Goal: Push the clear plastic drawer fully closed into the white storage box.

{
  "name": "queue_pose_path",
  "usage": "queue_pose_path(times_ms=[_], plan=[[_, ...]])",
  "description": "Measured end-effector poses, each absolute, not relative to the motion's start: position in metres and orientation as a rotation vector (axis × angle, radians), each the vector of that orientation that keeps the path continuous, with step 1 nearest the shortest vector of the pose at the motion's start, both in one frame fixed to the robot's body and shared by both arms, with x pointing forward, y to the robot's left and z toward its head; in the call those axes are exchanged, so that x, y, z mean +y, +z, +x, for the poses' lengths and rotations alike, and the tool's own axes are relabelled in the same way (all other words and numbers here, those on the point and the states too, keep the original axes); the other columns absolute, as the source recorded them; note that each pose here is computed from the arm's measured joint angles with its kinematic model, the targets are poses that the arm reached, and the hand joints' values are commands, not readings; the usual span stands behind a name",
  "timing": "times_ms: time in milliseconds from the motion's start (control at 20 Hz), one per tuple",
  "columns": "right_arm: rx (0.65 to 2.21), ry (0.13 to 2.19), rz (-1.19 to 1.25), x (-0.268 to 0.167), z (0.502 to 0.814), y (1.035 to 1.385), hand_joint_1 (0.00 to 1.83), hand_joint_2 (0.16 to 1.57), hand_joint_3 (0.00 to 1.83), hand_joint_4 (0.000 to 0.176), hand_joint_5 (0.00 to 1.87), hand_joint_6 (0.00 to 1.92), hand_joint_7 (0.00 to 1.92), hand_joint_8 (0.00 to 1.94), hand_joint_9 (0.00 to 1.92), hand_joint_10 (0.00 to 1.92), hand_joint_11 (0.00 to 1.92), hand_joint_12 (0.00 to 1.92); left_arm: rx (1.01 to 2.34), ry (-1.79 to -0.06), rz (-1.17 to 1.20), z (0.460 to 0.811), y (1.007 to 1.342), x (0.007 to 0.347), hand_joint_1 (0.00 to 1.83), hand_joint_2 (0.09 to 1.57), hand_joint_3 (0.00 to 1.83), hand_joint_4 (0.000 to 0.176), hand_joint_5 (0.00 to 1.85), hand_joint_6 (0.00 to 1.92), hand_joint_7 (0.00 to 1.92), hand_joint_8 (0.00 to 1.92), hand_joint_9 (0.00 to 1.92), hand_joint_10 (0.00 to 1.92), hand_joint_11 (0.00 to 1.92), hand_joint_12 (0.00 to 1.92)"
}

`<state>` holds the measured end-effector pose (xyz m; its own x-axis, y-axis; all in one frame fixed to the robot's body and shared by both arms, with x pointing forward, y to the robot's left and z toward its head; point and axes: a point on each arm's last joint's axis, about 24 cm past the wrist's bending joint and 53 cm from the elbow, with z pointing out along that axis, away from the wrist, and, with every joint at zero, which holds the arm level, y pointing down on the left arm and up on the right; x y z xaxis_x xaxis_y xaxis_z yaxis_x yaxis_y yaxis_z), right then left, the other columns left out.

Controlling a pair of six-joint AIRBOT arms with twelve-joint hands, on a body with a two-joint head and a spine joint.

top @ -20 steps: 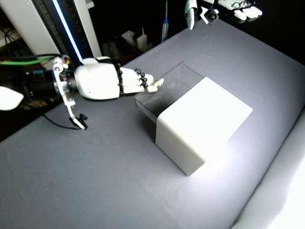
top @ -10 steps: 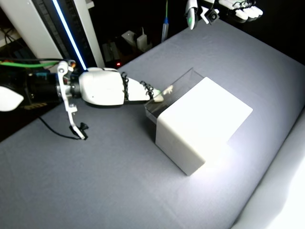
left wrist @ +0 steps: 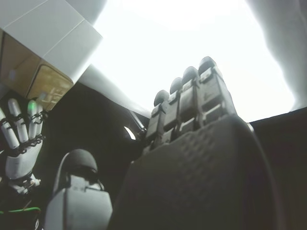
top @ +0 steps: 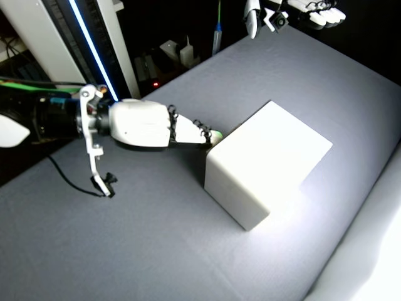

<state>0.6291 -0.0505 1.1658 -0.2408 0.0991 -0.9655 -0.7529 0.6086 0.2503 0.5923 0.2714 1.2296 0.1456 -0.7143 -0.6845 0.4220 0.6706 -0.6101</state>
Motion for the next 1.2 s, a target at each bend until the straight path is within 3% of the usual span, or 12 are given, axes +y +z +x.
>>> queue_pose_path(times_ms=[50, 150, 200, 350, 550, 600, 700, 800, 850, 950, 1050, 1200], plan=[[1.621, 0.867, -0.548, -0.053, 0.634, 1.166, 0.0, 1.06, 0.0, 0.048, 0.42, 0.0, 0.19, 0.0, 0.0, 0.0, 0.0, 0.0, 1.162, -0.838, -0.3, 0.592, 1.23, 0.271, 0.0, 1.09, 0.02, 0.051, 0.0, 0.0, 0.0, 0.0, 0.0, 0.0, 0.0, 0.0], [1.615, 0.867, -0.538, -0.054, 0.638, 1.167, 0.0, 1.06, 0.0, 0.044, 0.39, 0.0, 0.18, 0.0, 0.0, 0.0, 0.0, 0.0, 1.162, -0.84, -0.3, 0.592, 1.23, 0.271, 0.0, 1.09, 0.02, 0.05, 0.0, 0.0, 0.0, 0.0, 0.0, 0.0, 0.0, 0.0], [1.613, 0.866, -0.531, -0.056, 0.64, 1.167, 0.0, 1.08, 0.01, 0.071, 0.39, 0.0, 0.17, 0.0, 0.0, 0.0, 0.0, 0.0, 1.162, -0.841, -0.3, 0.592, 1.23, 0.271, 0.0, 1.1, 0.02, 0.052, 0.0, 0.0, 0.0, 0.0, 0.0, 0.0, 0.0, 0.0], [1.622, 0.906, -0.488, -0.054, 0.639, 1.17, 0.0, 1.03, 0.0, 0.029, 0.44, 0.02, 0.22, 0.02, 0.06, 0.02, 0.02, 0.01, 1.162, -0.841, -0.3, 0.592, 1.23, 0.271, 0.0, 1.1, 0.02, 0.051, 0.0, 0.0, 0.0, 0.0, 0.0, 0.0, 0.0, 0.0], [1.651, 1.026, -0.378, -0.072, 0.62, 1.175, 0.0, 1.09, 0.01, 0.058, 0.42, 0.0, 0.24, 0.0, 0.1, 0.0, 0.04, 0.05, 1.177, -0.84, -0.301, 0.591, 1.226, 0.272, 0.0, 1.1, 0.02, 0.044, 0.0, 0.0, 0.0, 0.0, 0.0, 0.0, 0.0, 0.0], [1.634, 1.028, -0.374, -0.077, 0.62, 1.181, 0.0, 1.1, 0.01, 0.02, 0.43, 0.0, 0.21, 0.0, 0.1, 0.0, 0.05, 0.06, 1.173, -0.83, -0.31, 0.592, 1.227, 0.275, 0.0, 1.1, 0.02, 0.043, 0.0, 0.0, 0.0, 0.0, 0.0, 0.0, 0.0, 0.0], [1.62, 1.057, -0.361, -0.079, 0.609, 1.187, 0.0, 1.09, 0.01, 0.119, 0.22, 0.0, 0.1, 0.0, 0.0, 0.0, 0.0, 0.0, 1.169, -0.838, -0.301, 0.591, 1.229, 0.273, 0.0, 1.1, 0.02, 0.043, 0.0, 0.0, 0.0, 0.0, 0.0, 0.0, 0.0, 0.0], [1.606, 1.06, -0.379, -0.084, 0.6, 1.192, 0.0, 1.1, 0.01, 0.108, 0.24, 0.01, 0.12, 0.01, 0.0, 0.0, 0.0, 0.0, 1.178, -0.845, -0.291, 0.59, 1.227, 0.27, 0.0, 1.11, 0.02, 0.021, 0.0, 0.0, 0.0, 0.0, 0.0, 0.0, 0.0, 0.0], [1.588, 1.087, -0.361, -0.087, 0.596, 1.198, 0.0, 1.11, 0.01, 0.041, 0.28, 0.02, 0.14, 0.01, 0.0, 0.0, 0.0, 0.0, 1.184, -0.835, -0.299, 0.59, 1.225, 0.273, 0.0, 1.11, 0.02, 0.012, 0.0, 0.0, 0.0, 0.0, 0.0, 0.0, 0.0, 0.0], [1.564, 1.093, -0.351, -0.094, 0.593, 1.205, 0.0, 1.09, 0.0, 0.035, 0.3, 0.01, 0.16, 0.01, 0.01, 0.0, 0.0, 0.0, 1.189, -0.821, -0.31, 0.591, 1.223, 0.277, 0.0, 1.09, 0.01, 0.017, 0.0, 0.0, 0.0, 0.0, 0.0, 0.0, 0.0, 0.0], [1.538, 1.099, -0.311, -0.105, 0.594, 1.213, 0.0, 1.06, 0.0, 0.061, 0.28, 0.0, 0.14, 0.0, 0.01, 0.0, 0.0, 0.0, 1.188, -0.819, -0.314, 0.59, 1.223, 0.278, 0.0, 1.09, 0.01, 0.007, 0.0, 0.0, 0.0, 0.0, 0.0, 0.0, 0.0, 0.0], [1.515, 1.066, -0.267, -0.122, 0.595, 1.219, 0.0, 1.09, 0.01, 0.02, 0.21, 0.0, 0.11, 0.0, 0.0, 0.0, 0.0, 0.0, 1.192, -0.82, -0.311, 0.59, 1.223, 0.277, 0.0, 1.11, 0.02, 0.0, 0.0, 0.0, 0.0, 0.0, 0.0, 0.0, 0.0, 0.0]])
